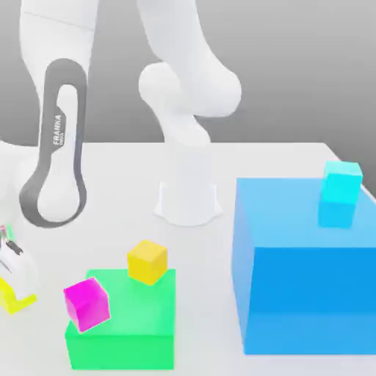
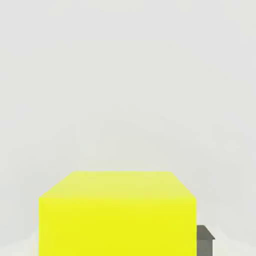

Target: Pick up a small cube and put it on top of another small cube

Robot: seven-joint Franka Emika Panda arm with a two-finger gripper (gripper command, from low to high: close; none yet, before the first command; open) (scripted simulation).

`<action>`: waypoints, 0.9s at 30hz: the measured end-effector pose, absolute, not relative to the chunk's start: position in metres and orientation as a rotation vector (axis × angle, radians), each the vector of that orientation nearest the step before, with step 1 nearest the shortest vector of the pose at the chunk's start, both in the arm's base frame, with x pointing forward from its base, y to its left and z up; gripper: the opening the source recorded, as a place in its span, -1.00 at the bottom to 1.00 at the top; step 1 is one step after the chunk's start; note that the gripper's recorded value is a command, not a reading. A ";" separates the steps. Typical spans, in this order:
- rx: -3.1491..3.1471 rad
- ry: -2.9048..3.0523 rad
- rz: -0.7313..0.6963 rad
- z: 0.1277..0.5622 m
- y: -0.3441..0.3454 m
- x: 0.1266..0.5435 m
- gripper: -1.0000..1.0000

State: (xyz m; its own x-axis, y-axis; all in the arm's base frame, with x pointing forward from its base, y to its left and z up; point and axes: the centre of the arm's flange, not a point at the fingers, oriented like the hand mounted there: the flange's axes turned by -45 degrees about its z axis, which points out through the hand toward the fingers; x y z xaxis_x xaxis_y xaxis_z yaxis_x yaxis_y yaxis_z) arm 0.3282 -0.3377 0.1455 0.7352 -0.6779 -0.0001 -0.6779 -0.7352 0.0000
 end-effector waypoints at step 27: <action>-3.032 0.813 -0.001 0.292 -0.073 0.347 -1.00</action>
